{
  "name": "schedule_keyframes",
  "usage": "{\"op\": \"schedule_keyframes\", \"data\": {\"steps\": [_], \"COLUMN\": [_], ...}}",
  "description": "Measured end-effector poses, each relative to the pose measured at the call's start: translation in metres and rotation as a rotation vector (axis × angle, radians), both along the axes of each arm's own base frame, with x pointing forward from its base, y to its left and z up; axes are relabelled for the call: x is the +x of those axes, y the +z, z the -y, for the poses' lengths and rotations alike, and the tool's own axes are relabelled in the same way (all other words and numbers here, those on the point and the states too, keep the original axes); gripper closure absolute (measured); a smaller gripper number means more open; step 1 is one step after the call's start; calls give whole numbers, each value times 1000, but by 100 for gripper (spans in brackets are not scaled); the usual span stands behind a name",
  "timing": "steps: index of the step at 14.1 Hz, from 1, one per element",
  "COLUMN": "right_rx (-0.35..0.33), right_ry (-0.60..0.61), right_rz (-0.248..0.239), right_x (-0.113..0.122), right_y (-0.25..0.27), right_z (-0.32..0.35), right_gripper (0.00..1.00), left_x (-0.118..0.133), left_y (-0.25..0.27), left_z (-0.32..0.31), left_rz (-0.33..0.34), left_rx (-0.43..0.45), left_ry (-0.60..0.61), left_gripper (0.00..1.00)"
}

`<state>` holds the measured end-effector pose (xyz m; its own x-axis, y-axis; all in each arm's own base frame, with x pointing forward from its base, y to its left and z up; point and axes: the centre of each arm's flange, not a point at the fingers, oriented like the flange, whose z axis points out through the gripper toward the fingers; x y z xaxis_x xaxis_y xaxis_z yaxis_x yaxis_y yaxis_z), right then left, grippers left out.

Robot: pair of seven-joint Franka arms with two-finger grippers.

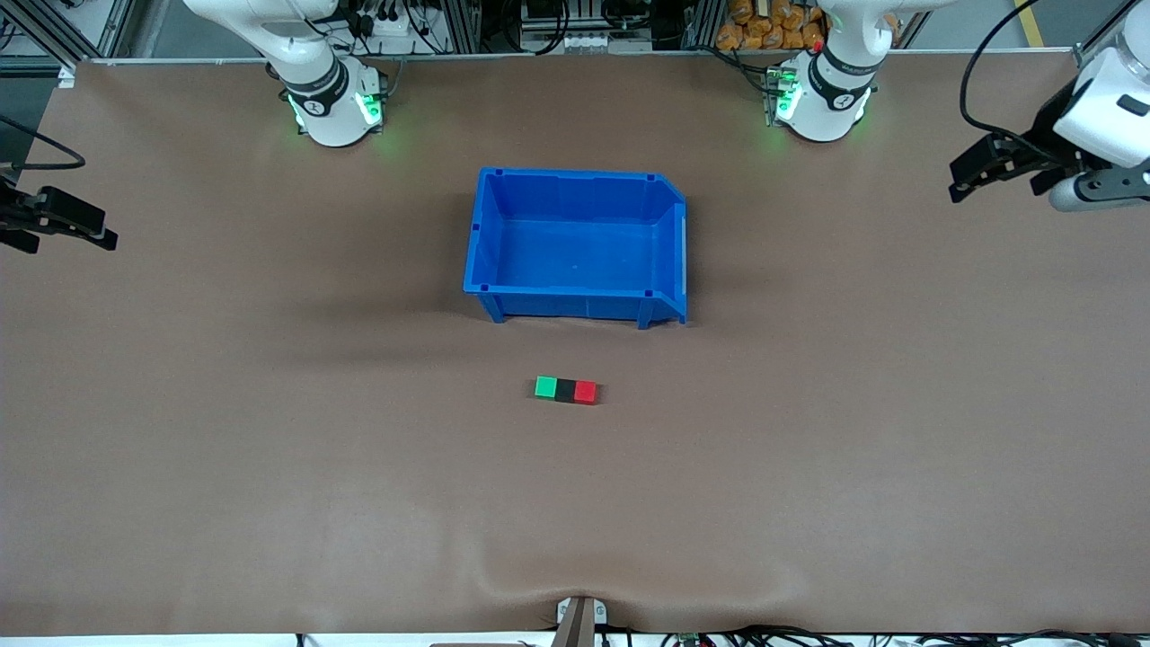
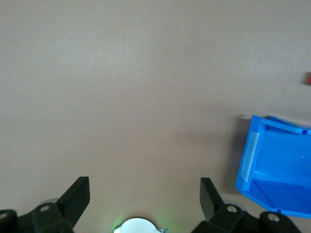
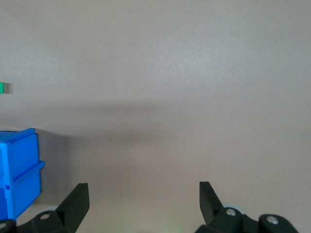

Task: Attach green and red cubes to black cube

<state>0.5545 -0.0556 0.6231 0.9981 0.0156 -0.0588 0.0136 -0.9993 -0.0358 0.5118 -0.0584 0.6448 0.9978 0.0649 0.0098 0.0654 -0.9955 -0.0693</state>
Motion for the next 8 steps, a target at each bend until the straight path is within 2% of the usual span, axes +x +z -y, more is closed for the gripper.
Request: {"op": "schedule_keyframes", "data": {"steps": [8], "right_rx": [0], "right_ry": [0], "right_rz": [0], "right_x": [0], "right_y": [0], "right_z": [0], "right_gripper": [0], "left_x": [14], "left_y": [-2], "left_z": [0], "left_rz": [-1], "left_rx": [-7], "left_ry": [-1], "left_gripper": [0]}}
